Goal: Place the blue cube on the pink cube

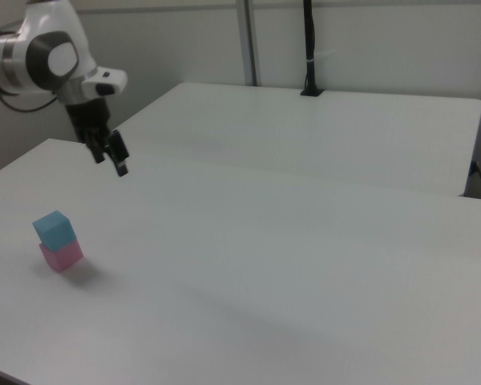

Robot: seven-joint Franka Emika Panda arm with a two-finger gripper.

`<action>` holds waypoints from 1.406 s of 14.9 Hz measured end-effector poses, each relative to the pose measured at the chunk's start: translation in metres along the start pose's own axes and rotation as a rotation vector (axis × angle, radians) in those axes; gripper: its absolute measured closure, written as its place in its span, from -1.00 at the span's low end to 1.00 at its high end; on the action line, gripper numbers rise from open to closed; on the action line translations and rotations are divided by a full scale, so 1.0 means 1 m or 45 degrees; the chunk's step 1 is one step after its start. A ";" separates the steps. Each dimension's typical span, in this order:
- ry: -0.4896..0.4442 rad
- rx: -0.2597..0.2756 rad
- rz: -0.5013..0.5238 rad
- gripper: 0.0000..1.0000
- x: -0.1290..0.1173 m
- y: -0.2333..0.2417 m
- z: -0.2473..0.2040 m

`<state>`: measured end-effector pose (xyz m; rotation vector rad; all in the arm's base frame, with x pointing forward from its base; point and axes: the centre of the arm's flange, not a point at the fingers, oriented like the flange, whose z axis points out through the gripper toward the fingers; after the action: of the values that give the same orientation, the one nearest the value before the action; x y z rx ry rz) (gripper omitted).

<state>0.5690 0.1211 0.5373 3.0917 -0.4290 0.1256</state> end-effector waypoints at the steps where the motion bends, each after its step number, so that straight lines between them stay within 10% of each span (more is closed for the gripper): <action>1: 0.014 0.001 0.029 -1.00 0.007 0.013 -0.007; 7: 0.091 0.008 0.079 -1.00 0.039 0.103 -0.041; 12: 0.100 -0.009 -0.250 -1.00 0.039 0.192 -0.088; 21: 0.047 0.001 -0.348 -1.00 0.034 0.228 -0.117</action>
<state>0.5309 -0.1042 0.6581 3.1038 -0.0035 0.1772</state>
